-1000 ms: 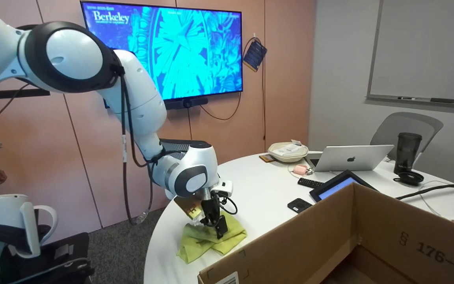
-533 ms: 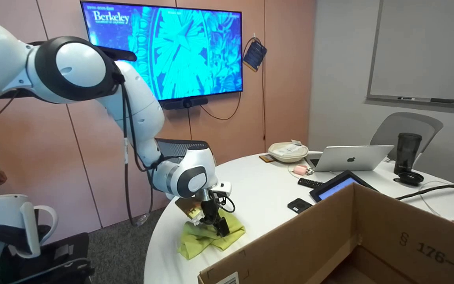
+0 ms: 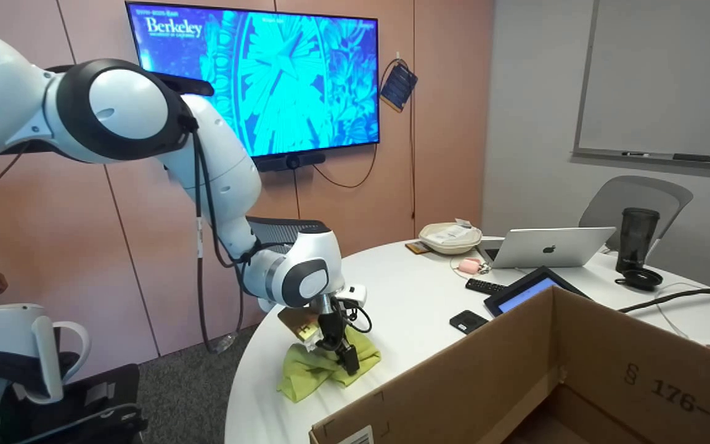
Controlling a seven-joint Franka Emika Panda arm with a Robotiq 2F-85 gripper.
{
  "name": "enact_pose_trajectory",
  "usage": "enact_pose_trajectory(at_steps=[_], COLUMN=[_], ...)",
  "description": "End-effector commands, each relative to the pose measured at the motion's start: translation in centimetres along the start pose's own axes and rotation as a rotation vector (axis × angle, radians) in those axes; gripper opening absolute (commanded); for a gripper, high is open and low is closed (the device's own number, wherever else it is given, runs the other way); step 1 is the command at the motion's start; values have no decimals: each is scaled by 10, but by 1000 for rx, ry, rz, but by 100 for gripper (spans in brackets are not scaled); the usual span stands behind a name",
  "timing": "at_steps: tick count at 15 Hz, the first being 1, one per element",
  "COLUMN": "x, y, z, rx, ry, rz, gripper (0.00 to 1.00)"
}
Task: Put the green marker on the yellow towel, fold the towel twice and put it in the brown box
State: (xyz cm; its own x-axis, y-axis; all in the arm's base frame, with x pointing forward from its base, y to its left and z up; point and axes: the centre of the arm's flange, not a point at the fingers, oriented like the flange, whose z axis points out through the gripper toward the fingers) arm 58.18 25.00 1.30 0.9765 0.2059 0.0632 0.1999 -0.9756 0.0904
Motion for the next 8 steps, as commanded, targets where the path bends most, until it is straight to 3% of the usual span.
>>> enact_pose_trajectory(at_steps=[1, 8], x=[2, -1], y=[14, 71], z=[-17, -90], rx=[37, 93], ry=[-16, -9], rz=[-17, -59], gripper=[2, 5])
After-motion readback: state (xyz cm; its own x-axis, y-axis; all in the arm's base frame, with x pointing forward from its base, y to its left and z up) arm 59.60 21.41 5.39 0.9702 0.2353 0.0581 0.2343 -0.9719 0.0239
